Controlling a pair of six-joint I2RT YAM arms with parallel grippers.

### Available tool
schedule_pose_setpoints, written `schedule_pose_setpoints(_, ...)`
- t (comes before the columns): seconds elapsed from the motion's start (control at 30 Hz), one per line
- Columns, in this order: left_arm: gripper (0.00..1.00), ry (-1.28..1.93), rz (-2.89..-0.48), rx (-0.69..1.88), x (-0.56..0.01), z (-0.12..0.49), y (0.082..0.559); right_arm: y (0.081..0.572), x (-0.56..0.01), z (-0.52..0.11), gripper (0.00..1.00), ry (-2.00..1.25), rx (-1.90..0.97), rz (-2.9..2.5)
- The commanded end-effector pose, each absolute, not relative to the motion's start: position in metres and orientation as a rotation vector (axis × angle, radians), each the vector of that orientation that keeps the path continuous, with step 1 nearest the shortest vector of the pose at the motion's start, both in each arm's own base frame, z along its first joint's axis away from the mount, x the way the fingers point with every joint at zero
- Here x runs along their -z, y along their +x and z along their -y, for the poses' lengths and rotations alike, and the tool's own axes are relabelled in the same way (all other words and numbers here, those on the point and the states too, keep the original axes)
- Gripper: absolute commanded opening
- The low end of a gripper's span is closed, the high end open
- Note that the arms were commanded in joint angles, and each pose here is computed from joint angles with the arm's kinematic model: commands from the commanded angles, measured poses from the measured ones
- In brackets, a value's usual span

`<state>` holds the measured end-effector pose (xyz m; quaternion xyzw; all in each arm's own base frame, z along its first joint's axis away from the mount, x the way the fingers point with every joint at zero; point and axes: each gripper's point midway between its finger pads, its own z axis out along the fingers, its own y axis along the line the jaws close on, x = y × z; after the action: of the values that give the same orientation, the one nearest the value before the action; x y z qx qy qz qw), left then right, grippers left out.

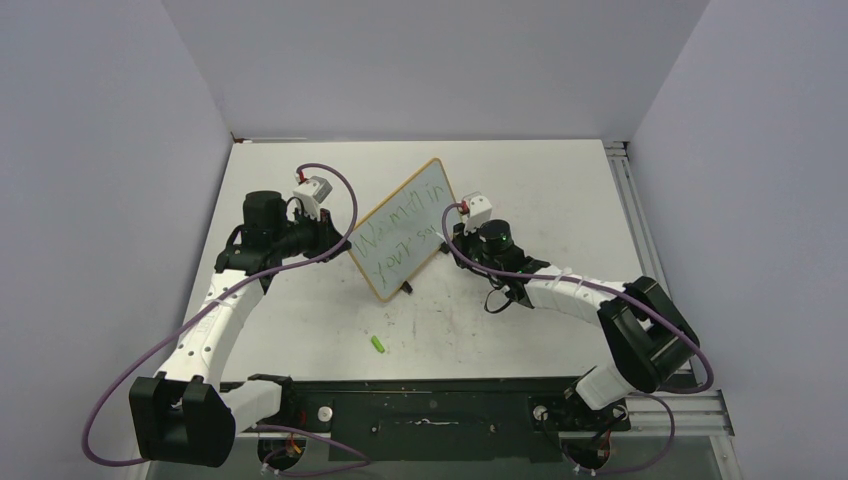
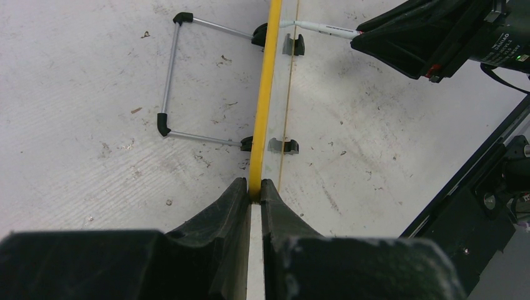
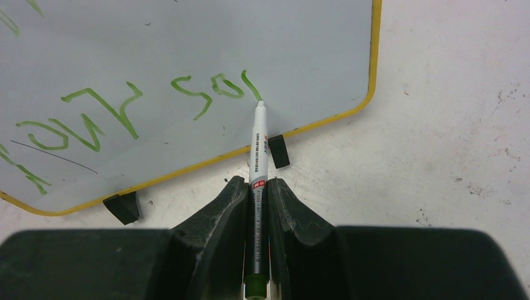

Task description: Write a sentence on the whiteboard

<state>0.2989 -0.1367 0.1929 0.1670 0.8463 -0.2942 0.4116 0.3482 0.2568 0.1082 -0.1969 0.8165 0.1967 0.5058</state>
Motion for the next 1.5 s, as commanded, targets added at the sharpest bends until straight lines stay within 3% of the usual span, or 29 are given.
schedule_pose_setpoints(0.0,0.0,0.437,-2.156,0.707,-0.189,0.132,0.298,0.35,-0.108,-0.259,0.05,-0.455,-0.47,-1.961)
schedule_pose_setpoints(0.73,0.0,0.439,-2.154,0.71,-0.189,0.132,0.297,0.376,-0.165,-0.271,0.05,-0.422,-0.471,-1.818)
schedule_pose_setpoints(1.47,0.0,0.438,-2.156,0.709,-0.189,0.132,0.297,0.358,-0.111,-0.257,0.05,-0.431,-0.434,-1.96)
